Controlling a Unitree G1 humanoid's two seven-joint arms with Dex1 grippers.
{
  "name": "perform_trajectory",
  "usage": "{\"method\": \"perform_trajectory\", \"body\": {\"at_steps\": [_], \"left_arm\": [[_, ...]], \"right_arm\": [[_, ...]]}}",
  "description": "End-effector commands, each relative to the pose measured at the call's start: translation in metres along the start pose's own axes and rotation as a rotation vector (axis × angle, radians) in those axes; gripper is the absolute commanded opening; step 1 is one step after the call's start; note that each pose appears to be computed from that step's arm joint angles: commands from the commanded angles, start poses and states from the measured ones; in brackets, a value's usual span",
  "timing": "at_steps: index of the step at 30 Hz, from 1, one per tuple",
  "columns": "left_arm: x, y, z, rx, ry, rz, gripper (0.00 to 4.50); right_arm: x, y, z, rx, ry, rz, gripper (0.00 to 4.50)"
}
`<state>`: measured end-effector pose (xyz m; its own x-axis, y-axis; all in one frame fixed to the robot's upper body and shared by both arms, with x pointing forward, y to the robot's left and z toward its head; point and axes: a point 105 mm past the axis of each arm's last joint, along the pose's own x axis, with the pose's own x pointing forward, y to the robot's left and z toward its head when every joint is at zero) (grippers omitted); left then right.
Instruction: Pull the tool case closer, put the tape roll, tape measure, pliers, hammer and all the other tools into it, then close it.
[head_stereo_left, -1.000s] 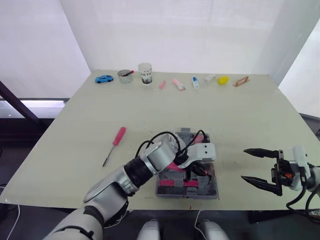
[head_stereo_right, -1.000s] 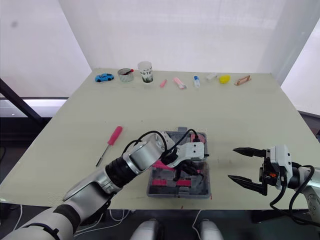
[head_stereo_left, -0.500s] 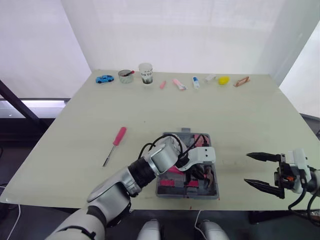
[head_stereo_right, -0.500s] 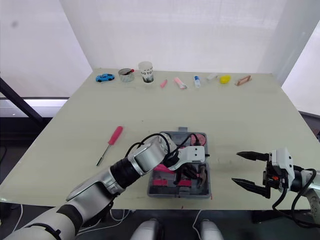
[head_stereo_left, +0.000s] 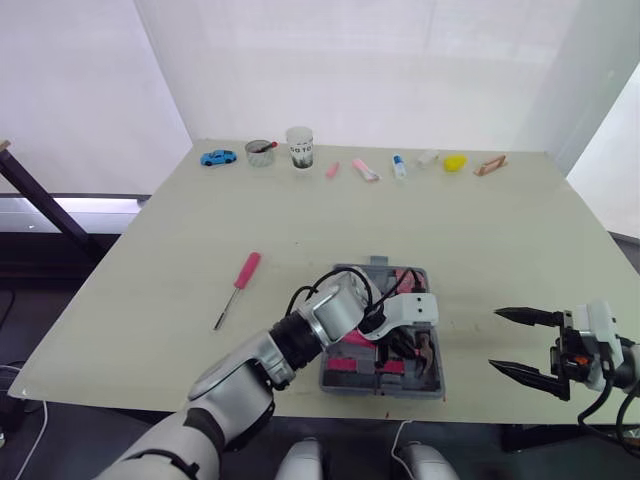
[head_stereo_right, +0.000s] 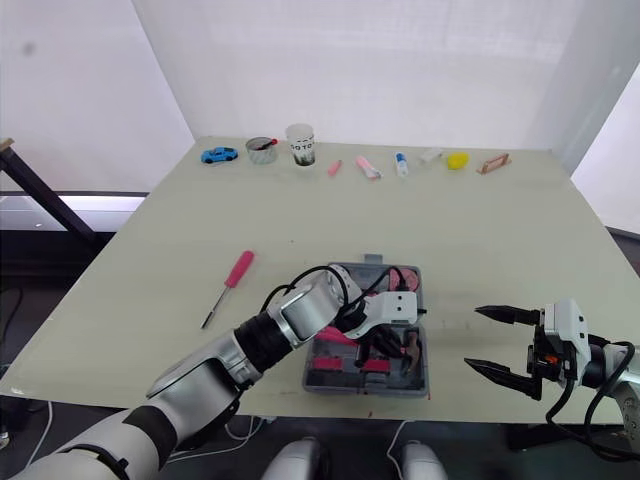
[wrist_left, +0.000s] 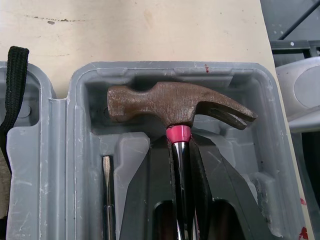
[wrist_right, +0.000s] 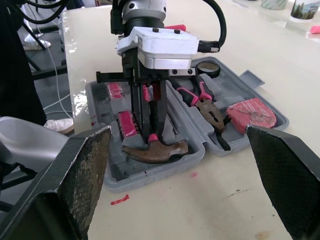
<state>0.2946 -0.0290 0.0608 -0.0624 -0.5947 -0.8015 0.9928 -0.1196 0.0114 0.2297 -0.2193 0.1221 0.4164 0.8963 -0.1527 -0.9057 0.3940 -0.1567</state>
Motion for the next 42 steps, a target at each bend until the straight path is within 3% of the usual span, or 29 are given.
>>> {"method": "perform_trajectory", "body": {"at_steps": [1,19,20,24,33,36,42], "left_arm": [[0.001,0.001,0.01,0.058,-0.004,0.018,0.06],[-0.004,-0.001,0.01,0.051,-0.016,-0.008,0.06],[-0.005,-0.002,0.009,0.056,-0.014,-0.008,0.95],[-0.003,0.005,0.012,0.107,-0.016,0.06,2.53],[-0.012,0.005,0.015,0.127,-0.044,0.052,2.53],[-0.021,0.002,0.024,0.128,-0.114,0.043,2.53],[-0.055,0.009,0.044,0.142,-0.425,0.116,2.53]], "right_arm": [[-0.003,-0.002,0.012,-0.061,-0.016,-0.007,4.5],[-0.001,-0.003,0.01,-0.065,-0.017,-0.008,4.5],[-0.001,-0.003,0.01,-0.065,-0.017,-0.008,4.5],[0.0,-0.003,0.009,-0.062,-0.02,-0.007,4.5],[0.0,-0.003,0.008,-0.058,-0.02,-0.001,4.5],[0.0,-0.003,0.008,-0.059,-0.023,0.001,4.5],[0.001,-0.003,0.009,-0.058,-0.029,0.003,4.5]]}}
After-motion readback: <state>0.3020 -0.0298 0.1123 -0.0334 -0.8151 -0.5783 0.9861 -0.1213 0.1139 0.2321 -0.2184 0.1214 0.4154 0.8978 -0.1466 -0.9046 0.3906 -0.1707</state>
